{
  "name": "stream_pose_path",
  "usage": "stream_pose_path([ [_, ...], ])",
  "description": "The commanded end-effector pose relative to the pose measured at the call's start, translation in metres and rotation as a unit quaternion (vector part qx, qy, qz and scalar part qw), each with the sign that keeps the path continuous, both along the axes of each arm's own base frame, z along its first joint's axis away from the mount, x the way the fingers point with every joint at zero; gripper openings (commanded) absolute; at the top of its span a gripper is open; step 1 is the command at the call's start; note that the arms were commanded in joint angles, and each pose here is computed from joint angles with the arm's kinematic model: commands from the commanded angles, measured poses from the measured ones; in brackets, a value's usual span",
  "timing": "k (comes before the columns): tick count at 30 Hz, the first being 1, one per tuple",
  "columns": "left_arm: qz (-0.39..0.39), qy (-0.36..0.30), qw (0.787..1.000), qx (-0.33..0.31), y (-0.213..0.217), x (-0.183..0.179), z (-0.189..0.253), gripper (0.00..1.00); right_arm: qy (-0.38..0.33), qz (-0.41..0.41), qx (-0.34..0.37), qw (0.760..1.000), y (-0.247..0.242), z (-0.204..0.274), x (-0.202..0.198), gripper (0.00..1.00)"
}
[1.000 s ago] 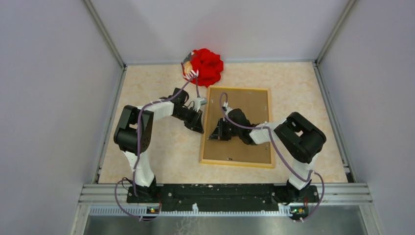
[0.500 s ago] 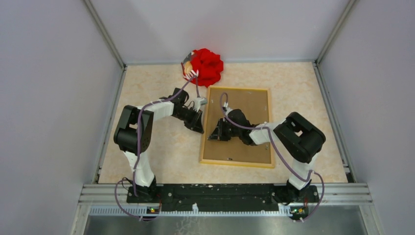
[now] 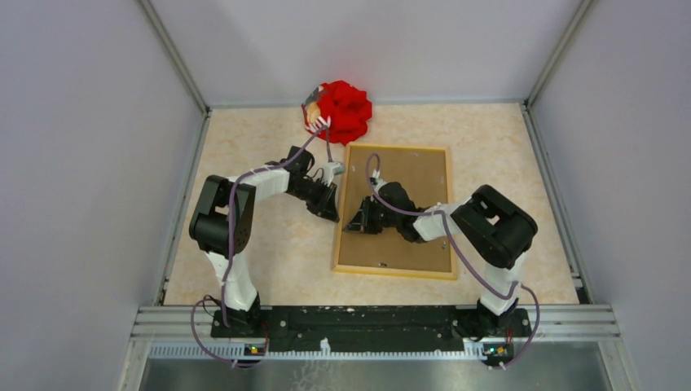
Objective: Put the photo into the frame
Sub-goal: Install the photo frame at the center of the board.
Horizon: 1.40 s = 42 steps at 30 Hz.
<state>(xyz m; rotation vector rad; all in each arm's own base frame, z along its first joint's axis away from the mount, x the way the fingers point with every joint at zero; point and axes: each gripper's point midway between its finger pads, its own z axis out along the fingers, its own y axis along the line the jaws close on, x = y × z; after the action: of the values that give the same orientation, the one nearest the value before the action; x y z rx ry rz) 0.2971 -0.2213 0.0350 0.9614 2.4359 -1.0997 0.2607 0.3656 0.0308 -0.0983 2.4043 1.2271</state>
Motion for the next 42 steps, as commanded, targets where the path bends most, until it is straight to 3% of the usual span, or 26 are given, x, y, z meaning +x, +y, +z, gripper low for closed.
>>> stream_pose_path([
  [1,-0.005,-0.025,0.999,0.032,0.010,0.003,-0.005,0.19,-0.020,-0.015,0.005,1.000,0.010,0.004,0.010,0.00],
  [22,-0.006,-0.023,0.999,0.029,0.009,0.003,-0.004,0.17,-0.020,-0.037,0.030,0.999,0.016,0.007,0.015,0.00],
  [29,-0.009,-0.020,0.999,0.028,0.009,0.001,-0.002,0.17,-0.042,-0.029,0.069,0.996,0.022,0.050,0.014,0.00],
  [34,-0.006,-0.020,1.000,0.012,0.008,0.005,0.013,0.17,-0.067,-0.039,0.060,0.995,0.006,0.079,0.013,0.19],
  [42,0.013,-0.045,0.999,0.000,0.006,0.032,0.031,0.17,-0.045,-0.041,0.036,0.997,-0.008,0.056,0.001,0.16],
])
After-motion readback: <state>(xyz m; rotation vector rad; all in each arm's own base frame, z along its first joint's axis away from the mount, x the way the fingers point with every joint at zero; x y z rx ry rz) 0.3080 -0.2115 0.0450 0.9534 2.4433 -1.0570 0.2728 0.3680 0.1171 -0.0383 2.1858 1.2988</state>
